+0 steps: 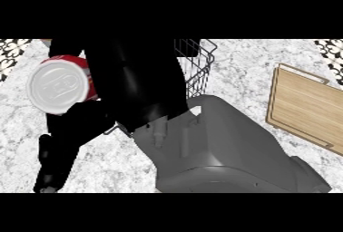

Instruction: Pick the can from the placemat and place it in the basket

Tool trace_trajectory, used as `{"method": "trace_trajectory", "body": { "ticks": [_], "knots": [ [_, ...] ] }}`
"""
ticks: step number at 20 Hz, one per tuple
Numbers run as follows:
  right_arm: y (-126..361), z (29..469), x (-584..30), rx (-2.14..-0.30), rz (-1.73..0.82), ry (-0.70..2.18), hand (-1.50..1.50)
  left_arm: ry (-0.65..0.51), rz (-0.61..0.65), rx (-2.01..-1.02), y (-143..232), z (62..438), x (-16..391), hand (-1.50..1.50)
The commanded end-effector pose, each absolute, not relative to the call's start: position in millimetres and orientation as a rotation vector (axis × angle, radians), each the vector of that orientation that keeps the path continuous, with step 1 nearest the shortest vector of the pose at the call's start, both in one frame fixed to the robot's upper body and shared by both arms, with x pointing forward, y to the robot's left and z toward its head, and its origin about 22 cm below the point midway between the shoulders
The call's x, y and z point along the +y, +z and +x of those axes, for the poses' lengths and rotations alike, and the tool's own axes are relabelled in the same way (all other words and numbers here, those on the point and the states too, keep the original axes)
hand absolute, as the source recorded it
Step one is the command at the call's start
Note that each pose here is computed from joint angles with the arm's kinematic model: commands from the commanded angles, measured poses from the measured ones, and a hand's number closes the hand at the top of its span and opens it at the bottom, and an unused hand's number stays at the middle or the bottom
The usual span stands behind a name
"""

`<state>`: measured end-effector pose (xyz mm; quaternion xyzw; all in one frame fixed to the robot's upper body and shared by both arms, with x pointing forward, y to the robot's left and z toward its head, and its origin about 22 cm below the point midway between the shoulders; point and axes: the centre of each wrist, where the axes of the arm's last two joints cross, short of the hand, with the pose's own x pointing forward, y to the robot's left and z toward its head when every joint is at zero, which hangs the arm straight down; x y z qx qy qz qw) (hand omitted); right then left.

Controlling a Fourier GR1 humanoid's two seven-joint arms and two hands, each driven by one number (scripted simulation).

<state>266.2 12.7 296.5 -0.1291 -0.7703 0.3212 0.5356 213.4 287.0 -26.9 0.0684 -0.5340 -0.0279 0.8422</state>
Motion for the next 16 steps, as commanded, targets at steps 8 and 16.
{"method": "trace_trajectory", "body": {
  "ticks": [8, 16],
  "knots": [
    [246, 327, 3, -1.706, -0.159, 0.601, 1.50, -0.046, 0.127, -1.014, -40, 217, 298, 0.00],
    [199, 362, -12, -1.718, -0.129, 0.595, 1.50, -0.043, 0.143, -1.001, -48, 204, 288, 0.00]
  ]
}}
